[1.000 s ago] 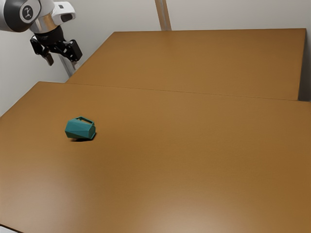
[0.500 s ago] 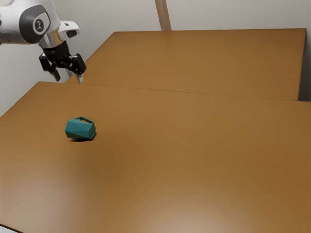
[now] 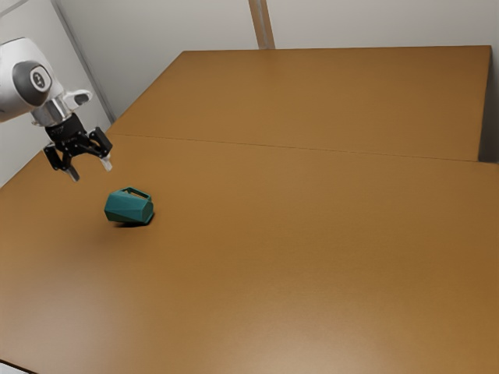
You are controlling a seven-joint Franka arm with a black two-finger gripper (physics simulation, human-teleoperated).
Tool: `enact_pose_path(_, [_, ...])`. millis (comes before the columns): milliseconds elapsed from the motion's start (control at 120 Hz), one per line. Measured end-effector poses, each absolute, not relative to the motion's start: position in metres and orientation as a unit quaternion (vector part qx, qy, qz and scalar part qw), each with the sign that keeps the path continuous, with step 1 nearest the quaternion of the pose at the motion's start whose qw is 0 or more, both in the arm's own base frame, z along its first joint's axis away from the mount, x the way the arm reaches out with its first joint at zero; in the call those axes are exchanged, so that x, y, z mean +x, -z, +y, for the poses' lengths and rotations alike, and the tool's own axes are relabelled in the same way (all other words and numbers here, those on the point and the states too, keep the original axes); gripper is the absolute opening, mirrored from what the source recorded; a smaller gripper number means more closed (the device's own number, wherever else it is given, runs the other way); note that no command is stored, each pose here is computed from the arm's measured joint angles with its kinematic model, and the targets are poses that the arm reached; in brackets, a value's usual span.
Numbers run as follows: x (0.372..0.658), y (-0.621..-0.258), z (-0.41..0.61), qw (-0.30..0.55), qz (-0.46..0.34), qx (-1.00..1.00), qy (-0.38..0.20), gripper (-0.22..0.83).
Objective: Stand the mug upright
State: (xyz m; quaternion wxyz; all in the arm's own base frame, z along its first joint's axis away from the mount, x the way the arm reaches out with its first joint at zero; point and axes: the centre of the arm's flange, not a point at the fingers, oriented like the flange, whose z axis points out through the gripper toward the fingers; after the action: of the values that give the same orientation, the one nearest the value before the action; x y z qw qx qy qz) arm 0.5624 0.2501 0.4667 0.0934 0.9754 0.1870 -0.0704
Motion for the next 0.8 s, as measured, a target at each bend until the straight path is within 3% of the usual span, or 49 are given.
enact_pose_path(433, [0.587, -0.388, 0.325, 0.159, 0.185, 0.967, 0.072, 0.62])
enact_pose_path(617, [0.612, -0.369, 0.335, 0.181, 0.164, 0.968, 0.051, 0.62])
enact_pose_path(800, [0.619, -0.354, 0.331, 0.212, 0.151, 0.965, 0.041, 0.62])
